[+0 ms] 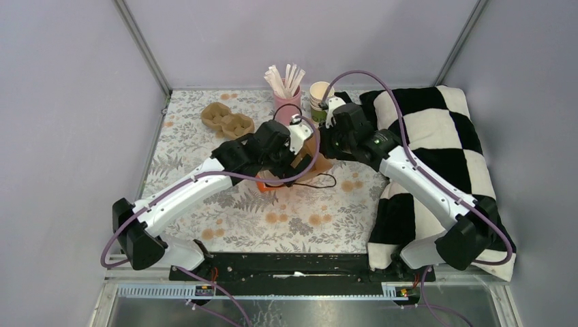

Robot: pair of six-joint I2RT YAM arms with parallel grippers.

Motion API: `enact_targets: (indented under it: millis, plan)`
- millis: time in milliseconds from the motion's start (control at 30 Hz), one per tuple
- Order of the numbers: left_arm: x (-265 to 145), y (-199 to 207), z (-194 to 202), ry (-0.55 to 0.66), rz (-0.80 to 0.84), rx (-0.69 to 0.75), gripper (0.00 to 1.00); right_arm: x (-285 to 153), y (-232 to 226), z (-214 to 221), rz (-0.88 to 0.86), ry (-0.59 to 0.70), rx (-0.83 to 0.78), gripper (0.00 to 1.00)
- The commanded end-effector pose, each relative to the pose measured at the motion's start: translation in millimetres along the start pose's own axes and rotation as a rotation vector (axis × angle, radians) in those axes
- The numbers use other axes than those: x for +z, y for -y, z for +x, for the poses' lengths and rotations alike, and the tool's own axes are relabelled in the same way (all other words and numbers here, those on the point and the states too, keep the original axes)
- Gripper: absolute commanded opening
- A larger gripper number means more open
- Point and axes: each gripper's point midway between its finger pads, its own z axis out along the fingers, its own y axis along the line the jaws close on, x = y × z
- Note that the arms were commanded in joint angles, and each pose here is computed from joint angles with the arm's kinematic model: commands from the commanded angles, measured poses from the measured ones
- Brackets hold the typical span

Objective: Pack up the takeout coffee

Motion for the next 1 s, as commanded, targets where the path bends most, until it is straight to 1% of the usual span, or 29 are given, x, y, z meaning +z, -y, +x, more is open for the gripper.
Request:
enact_targets:
  millis: [0, 133, 233, 333, 533, 667, 767, 867, 967]
  plan:
    - [-23.3, 24.8, -34.3, 0.094, 0.138, -0.116, 0.99, -5.2, -2.1, -11.6, 0.069, -0.027, 0.012, 0.17]
    - [-40.5, 35.6, -50.3, 0.144, 0.205, -0.160, 0.99, -8.6, -4.9, -18.0, 0.104, -0.041, 0.059, 0.19]
    - [-58.4, 33.5, -63.2, 0.190, 0.209, -0.177, 0.99, -10.0, -6.4, -21.8, 0.122, -0.055, 0.085, 0.21]
    - [-78.6, 20.3, -76.5, 0.239, 0.151, -0.200, 0.99, -10.2, -4.1, -26.1, 0.155, -0.067, 0.090, 0.22]
    - [-138.8, -14.0, -113.0, 0.412, 0.025, -0.281, 0.99, -6.9, 1.9, -34.8, 0.219, -0.085, 0.079, 0.23]
    - [-170.5, -35.8, -121.4, 0.493, -0.069, -0.340, 0.99, -3.6, 3.0, -40.5, 0.261, -0.117, 0.104, 0.24]
    - [-181.7, -51.1, -118.8, 0.504, -0.144, -0.373, 0.99, -10.4, -1.0, -45.8, 0.295, -0.147, 0.168, 0.27]
    - [-183.4, -60.1, -115.3, 0.494, -0.192, -0.391, 0.99, -12.5, -10.5, -47.0, 0.278, -0.171, 0.203, 0.31]
    - [-181.8, -66.7, -112.1, 0.481, -0.230, -0.411, 0.99, -13.4, -20.7, -46.1, 0.256, -0.184, 0.235, 0.31]
